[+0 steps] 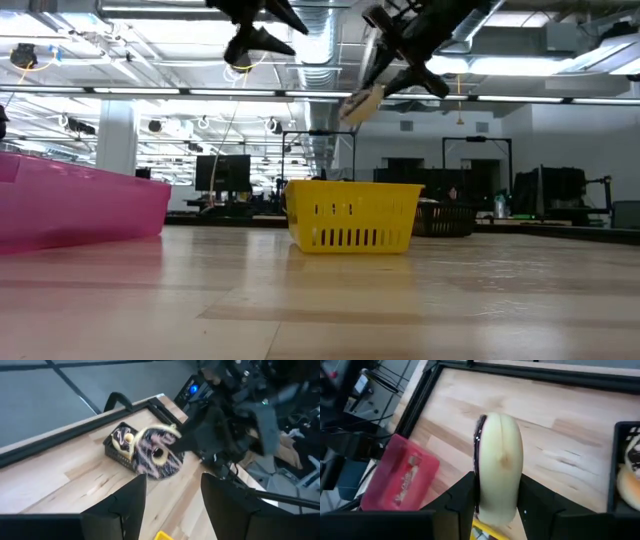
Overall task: Pick & Place Food Item
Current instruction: Put the black donut into the black bin
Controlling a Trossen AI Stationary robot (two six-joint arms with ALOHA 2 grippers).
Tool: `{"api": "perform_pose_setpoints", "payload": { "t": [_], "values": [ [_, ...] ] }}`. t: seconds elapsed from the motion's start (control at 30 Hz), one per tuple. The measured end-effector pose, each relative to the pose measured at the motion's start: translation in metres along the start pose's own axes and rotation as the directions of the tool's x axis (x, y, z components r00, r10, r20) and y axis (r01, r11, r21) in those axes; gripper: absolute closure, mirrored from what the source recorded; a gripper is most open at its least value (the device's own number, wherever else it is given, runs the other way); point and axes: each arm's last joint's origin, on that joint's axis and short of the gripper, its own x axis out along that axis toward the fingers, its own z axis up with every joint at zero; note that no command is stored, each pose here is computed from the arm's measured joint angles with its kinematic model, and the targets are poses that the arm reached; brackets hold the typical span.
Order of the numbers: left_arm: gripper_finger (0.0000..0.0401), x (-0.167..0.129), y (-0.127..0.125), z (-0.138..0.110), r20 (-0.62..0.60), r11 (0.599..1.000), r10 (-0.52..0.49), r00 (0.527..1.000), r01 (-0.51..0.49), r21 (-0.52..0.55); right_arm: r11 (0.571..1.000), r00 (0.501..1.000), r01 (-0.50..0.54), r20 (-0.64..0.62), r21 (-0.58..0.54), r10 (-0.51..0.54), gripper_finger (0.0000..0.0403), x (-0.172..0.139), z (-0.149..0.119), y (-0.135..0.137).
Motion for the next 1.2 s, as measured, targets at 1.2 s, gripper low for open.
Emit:
{"api": "perform_pose_setpoints", "payload": {
  "t": [1.2],
  "values": [
    [0.0214, -0.079, -0.034, -0.011, 0.122, 0.999, 0.0, 0.993, -0.005, 0.035, 0.898, 0.968, -0.128, 0.252, 0.42, 0.02, 0.0278, -0.005, -0.079, -0.167]
  ]
}}
